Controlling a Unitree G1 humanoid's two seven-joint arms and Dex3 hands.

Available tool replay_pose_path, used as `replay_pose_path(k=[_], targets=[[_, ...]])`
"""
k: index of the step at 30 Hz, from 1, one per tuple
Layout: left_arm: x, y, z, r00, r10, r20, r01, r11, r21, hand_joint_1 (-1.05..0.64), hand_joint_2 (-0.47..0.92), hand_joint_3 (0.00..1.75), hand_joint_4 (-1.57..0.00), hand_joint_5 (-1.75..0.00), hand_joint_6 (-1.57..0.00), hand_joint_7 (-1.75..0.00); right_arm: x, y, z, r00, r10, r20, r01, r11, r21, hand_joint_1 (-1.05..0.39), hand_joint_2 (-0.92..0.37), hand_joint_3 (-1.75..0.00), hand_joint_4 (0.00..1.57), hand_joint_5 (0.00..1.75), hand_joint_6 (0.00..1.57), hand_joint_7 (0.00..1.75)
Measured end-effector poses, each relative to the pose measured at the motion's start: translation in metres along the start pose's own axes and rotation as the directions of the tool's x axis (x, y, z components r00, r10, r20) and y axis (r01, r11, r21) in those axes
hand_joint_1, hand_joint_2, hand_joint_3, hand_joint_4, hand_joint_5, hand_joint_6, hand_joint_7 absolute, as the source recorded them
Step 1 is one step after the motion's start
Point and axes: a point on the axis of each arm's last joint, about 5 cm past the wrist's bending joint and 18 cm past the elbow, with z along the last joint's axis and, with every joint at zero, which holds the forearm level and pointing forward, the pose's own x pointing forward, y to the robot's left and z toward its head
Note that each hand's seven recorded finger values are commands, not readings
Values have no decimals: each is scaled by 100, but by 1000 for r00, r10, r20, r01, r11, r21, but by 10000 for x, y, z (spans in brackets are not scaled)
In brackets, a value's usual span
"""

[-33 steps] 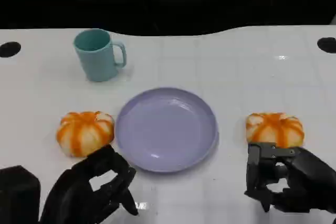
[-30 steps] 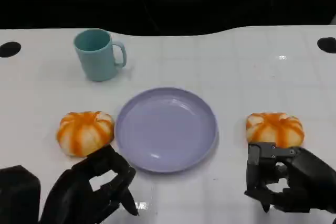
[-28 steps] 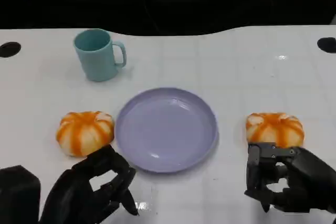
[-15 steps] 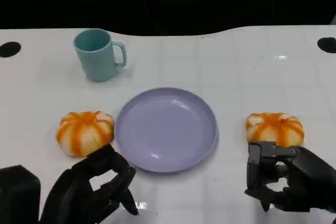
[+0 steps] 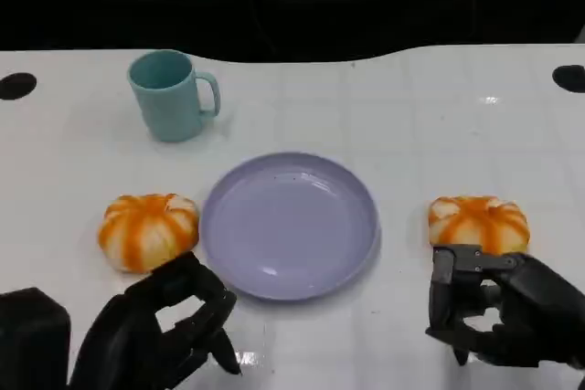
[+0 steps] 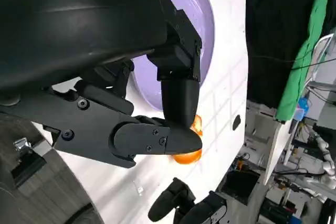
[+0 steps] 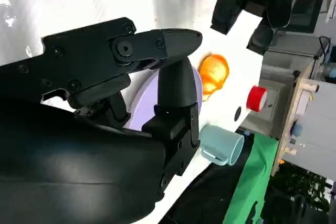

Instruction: Grasp the bread from the table and place it into the plate.

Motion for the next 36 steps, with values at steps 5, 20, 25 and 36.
replay_pose_path(k=[5,20,25,36], targets=[[1,3,-5,1000,1,-3,-1,1000,-1,-58,92,33,-78,-175,-59,-172,-9,-21,45,996,-45,71,49,997,-57,-40,-92,-21,52,140,50,88],[7,17,-31,1000,7,-16,-7,1000,-7,-58,92,33,-78,-175,-59,-173,-39,-132,232,962,-73,264,196,858,-475,-44,-92,-6,10,57,41,10],[9,18,-31,1000,7,-15,-7,1000,-7,-58,92,33,-78,-175,-59,-174,-78,-192,297,974,-57,218,178,790,-587,-40,-89,-1,5,49,38,4],[13,10,-35,1000,4,-17,-4,1000,-7,-58,92,32,-78,-175,-59,-175,-100,-211,390,989,-53,138,145,538,-830,-34,-80,0,0,34,33,1]])
